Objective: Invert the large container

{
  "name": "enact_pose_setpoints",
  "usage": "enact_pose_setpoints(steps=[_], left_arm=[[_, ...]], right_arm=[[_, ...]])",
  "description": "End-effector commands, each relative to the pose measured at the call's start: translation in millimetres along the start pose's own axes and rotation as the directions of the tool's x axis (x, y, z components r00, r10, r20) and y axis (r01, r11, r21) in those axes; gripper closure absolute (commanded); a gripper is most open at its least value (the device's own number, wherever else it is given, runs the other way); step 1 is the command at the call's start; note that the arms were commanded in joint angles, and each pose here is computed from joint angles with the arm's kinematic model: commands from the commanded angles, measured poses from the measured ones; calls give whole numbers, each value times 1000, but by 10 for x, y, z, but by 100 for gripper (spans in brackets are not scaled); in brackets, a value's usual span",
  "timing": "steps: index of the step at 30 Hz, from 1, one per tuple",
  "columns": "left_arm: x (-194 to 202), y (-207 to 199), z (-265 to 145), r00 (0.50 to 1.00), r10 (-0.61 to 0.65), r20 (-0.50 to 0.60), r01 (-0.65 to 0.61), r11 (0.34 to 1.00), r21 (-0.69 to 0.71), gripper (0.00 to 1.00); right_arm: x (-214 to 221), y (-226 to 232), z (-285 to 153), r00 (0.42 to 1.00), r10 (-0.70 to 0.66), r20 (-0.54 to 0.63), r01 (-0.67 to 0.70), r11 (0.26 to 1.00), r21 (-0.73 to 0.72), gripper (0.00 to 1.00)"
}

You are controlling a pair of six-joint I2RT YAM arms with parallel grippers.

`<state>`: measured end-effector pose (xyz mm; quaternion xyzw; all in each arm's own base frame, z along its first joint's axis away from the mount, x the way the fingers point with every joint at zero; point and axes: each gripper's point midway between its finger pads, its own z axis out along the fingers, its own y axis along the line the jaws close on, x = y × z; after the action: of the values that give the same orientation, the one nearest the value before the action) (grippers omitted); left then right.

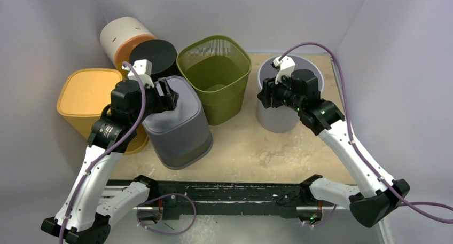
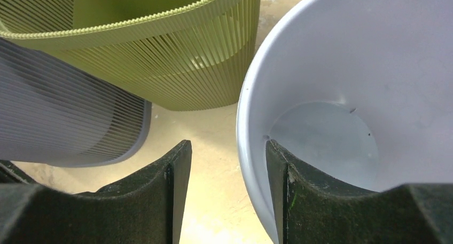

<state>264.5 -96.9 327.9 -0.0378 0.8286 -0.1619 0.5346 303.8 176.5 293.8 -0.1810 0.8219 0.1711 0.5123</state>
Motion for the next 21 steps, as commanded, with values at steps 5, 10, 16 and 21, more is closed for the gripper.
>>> enact_pose_setpoints(steps=[5,10,16,21], left_arm=[[-7,-16,-5,1000,-12,20,11,1000,14,28],[13,8,-18,1000,-4,15,4,1000,6,28],[-22,5,-32,1000,0,23,0,1000,5,28],[-47,-9,-48,1000,0,30,0,1000,11,27]], right_arm=[[69,-212,73,1000,-12,3,12,994,110,48],[166,-346,166,999,-8,-40,15,983,185,60],[-198,-517,-43,994,54,94,-80,949,304,93],[-771,-560,-370,925,134,357,-249,921,299,100]])
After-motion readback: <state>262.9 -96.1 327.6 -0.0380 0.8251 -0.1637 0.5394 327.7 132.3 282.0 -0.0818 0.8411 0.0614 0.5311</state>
